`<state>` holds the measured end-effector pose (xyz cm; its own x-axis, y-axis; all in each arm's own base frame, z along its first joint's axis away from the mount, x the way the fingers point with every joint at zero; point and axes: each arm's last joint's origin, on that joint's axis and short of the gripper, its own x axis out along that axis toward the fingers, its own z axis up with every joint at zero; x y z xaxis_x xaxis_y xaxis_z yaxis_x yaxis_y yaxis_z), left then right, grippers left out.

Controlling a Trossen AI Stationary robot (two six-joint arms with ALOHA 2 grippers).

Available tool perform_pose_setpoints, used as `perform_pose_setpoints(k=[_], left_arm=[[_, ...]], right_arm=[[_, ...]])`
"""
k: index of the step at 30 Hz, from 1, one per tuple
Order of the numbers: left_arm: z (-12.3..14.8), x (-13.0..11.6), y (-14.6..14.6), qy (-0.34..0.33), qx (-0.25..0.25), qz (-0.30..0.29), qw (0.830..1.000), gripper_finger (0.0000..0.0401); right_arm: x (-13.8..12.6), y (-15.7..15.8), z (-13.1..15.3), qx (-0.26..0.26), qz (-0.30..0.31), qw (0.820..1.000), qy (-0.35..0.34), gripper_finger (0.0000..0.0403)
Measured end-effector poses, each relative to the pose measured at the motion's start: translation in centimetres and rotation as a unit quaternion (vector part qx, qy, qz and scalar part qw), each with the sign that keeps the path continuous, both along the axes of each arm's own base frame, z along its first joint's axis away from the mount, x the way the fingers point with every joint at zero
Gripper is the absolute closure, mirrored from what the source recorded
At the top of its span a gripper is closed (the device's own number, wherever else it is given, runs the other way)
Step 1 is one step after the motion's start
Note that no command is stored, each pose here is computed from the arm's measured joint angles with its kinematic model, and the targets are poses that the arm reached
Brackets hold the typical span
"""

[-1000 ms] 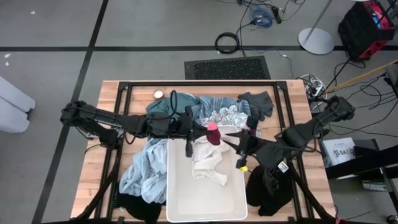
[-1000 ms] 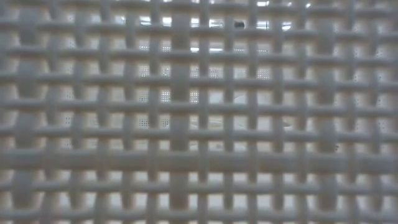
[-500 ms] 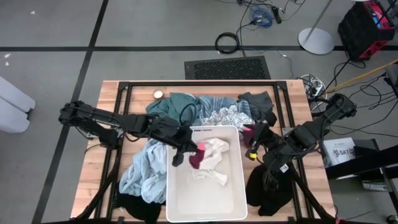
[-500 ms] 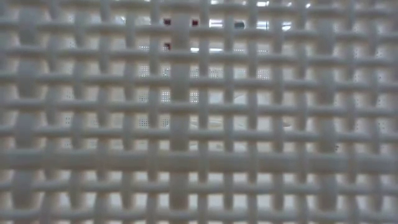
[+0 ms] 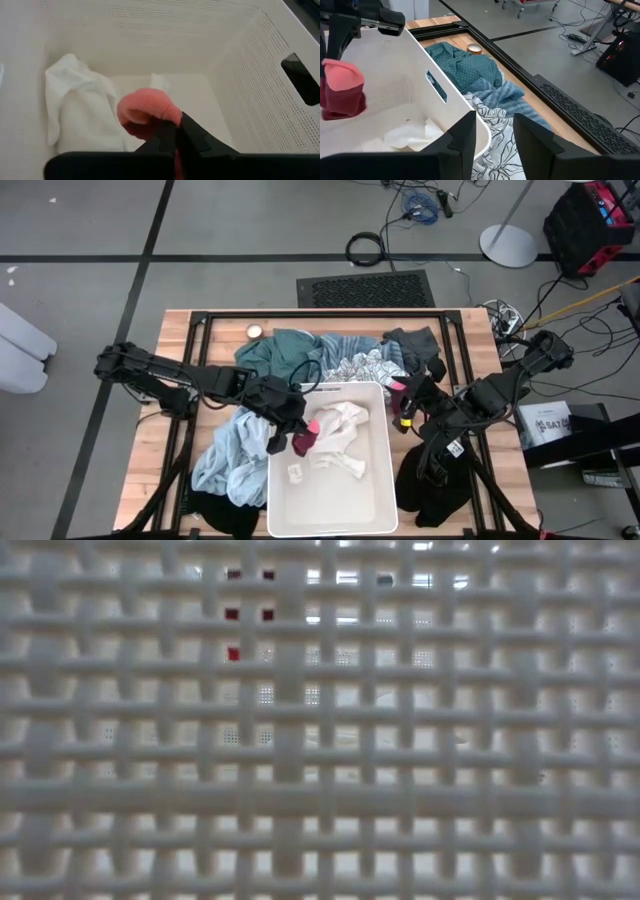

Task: Sort clothes
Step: Put the red sock into the white laundry bin

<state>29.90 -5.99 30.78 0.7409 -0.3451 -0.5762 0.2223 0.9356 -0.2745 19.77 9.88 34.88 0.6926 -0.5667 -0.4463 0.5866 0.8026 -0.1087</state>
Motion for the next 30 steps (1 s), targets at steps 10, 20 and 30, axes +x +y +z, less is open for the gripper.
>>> perform_pose_setpoints(k=[10, 20, 30], left_arm=[[0.2, 0.1, -0.1, -0.022, 0.018, -0.016, 0.999, 0.0366], [0.4, 0.1, -1.0, -0.054, 0.053, -0.062, 0.995, 0.0363], [2.8, 0.3, -1.5, -0.101, 0.067, -0.077, 0.99, 0.0288]], right_arm=[[0.0, 0.0, 0.0, 0.002, 0.0, 1.0, -0.001, 0.0286], [0.0, 0.0, 0.0, 0.002, -0.001, 1.0, -0.001, 0.0286], [0.0, 0.0, 0.0, 0.002, -0.001, 1.0, -0.002, 0.0286]])
